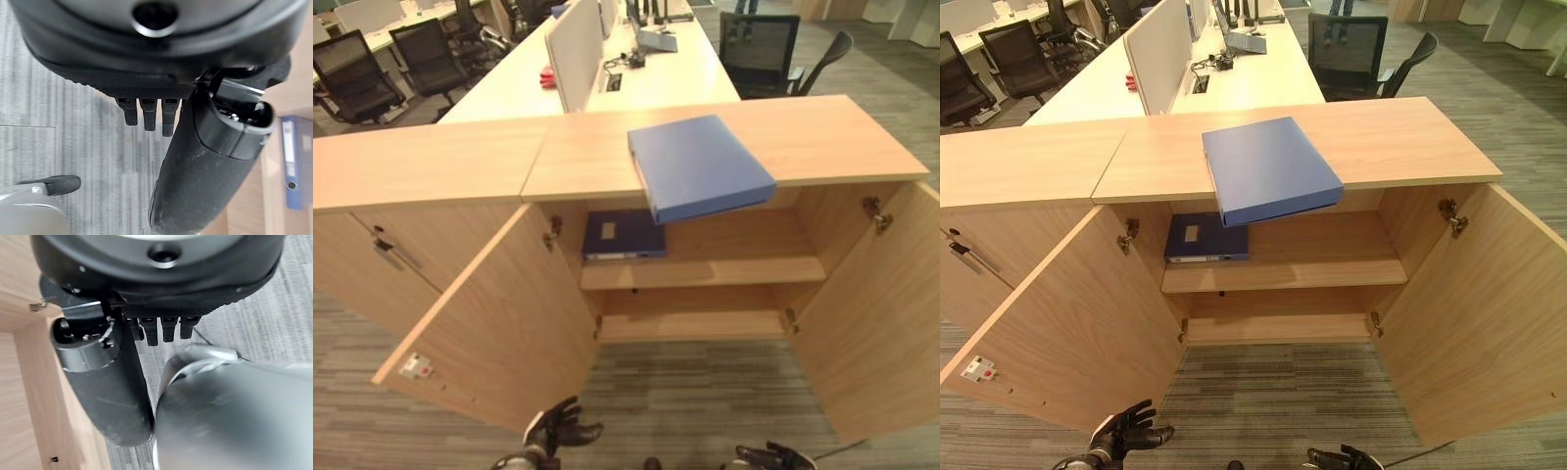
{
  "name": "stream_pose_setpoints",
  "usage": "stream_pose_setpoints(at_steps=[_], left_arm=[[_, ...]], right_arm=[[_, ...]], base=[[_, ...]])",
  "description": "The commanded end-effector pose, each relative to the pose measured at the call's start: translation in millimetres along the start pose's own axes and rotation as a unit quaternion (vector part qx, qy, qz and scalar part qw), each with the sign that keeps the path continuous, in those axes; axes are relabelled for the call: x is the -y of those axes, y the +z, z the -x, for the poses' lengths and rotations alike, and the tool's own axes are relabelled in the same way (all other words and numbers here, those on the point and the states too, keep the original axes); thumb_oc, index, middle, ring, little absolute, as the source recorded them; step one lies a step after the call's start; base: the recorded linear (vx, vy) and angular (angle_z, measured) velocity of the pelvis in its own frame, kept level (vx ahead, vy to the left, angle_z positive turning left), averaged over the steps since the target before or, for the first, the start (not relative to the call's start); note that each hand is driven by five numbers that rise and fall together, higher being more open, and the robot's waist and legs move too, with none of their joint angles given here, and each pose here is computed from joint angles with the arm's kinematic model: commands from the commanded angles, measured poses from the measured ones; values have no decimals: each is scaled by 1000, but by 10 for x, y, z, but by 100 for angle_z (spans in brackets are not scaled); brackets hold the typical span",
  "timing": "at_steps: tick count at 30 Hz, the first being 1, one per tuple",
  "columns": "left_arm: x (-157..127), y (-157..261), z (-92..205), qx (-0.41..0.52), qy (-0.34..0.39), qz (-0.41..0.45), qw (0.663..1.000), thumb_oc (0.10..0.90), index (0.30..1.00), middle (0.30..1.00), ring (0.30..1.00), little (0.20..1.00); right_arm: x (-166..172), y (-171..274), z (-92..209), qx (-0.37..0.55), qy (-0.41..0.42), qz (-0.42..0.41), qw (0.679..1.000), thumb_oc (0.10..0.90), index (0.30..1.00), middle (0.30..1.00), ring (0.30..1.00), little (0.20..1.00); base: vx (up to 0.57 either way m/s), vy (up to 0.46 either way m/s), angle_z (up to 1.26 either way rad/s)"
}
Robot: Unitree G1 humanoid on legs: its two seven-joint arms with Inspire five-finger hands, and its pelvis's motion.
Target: Put the empty folder in the office cabinet
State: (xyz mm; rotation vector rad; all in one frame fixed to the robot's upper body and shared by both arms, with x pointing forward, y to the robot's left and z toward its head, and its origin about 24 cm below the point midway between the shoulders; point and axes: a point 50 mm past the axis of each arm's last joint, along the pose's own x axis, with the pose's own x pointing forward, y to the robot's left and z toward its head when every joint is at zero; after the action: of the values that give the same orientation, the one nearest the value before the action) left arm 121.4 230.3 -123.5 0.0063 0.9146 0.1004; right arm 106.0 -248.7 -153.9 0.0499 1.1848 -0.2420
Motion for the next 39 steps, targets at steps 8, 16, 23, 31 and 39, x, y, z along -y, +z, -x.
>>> stream_pose_setpoints(at_steps=[8, 16, 23, 31, 39], left_arm=[[-75, 326, -36, 71, 17, 20, 997, 800, 900, 900, 900, 900], [-12, 408, -53, 79, 3, 27, 996, 800, 900, 900, 900, 900], [68, 394, -47, 78, -8, 28, 996, 800, 900, 900, 900, 900], [-1, 278, -26, 59, 1, 22, 998, 800, 900, 900, 900, 900], [-50, 426, 62, 109, 9, 59, 992, 800, 900, 900, 900, 900]], right_arm=[[-2, -230, 17, -41, -3, 2, 999, 800, 900, 900, 900, 900], [129, -55, 20, -6, -24, -22, 999, 800, 900, 900, 900, 900], [195, 57, 23, 9, -35, -21, 999, 800, 900, 900, 900, 900], [79, -36, 18, 4, -19, -14, 1000, 800, 900, 900, 900, 900], [21, -240, 31, -24, -13, -13, 1000, 800, 900, 900, 900, 900]], base=[[303, -175, 46], [212, -231, 40], [151, -61, -7], [127, 71, -37], [38, 30, -4]])
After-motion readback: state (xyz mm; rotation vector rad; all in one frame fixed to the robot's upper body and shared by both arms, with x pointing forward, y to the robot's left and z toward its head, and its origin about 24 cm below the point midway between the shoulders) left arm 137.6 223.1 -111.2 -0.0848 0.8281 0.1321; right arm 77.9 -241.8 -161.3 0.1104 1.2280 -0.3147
